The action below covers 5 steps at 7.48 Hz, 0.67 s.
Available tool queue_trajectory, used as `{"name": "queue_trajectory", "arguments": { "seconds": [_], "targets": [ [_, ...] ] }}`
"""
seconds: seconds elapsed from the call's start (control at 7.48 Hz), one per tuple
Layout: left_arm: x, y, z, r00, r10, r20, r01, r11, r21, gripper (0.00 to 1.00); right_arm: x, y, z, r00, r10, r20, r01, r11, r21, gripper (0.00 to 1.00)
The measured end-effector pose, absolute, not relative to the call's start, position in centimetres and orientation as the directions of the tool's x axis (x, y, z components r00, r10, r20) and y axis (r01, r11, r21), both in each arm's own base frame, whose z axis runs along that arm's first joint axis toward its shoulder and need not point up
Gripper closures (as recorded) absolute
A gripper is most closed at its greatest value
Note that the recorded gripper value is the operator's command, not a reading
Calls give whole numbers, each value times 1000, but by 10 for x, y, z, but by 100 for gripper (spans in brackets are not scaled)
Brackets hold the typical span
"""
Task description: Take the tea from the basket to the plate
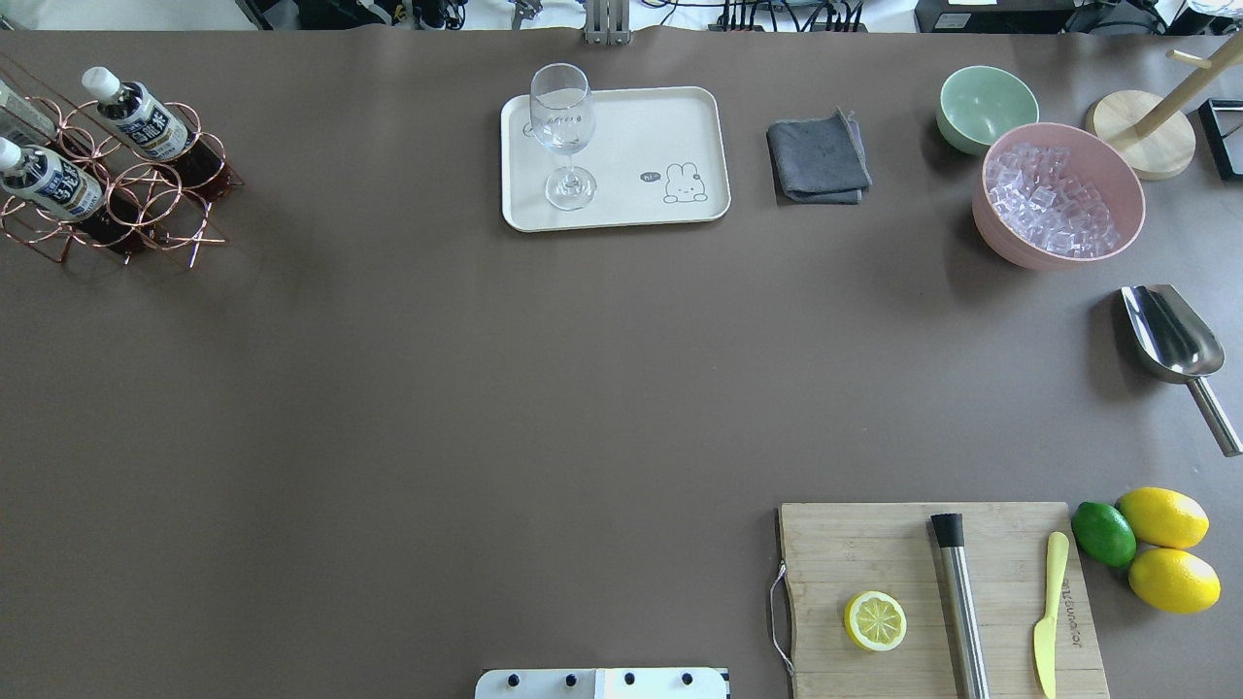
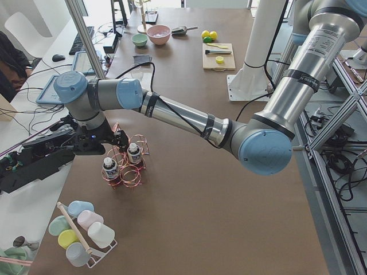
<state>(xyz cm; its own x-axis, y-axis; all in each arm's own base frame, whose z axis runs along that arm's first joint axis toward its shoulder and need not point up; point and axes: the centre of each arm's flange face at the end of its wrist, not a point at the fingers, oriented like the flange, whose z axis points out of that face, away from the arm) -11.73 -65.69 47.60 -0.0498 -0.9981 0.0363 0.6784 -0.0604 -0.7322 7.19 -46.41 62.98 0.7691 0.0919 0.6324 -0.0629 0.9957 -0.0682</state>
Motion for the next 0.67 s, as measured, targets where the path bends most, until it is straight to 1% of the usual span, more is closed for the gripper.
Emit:
{"name": "queue_trajectory", "arguments": {
  "seconds": [0.4, 0.67],
  "targets": [
    [-122, -654, 476, -60, -998, 37, 677, -68, -733, 1, 71, -466, 630, 767, 91, 635, -62, 996, -69, 0],
    [-108, -661, 462, -63, -997, 36, 677, -69, -732, 1, 71, -466, 630, 767, 92, 635, -61, 996, -70, 0]
  ]
}}
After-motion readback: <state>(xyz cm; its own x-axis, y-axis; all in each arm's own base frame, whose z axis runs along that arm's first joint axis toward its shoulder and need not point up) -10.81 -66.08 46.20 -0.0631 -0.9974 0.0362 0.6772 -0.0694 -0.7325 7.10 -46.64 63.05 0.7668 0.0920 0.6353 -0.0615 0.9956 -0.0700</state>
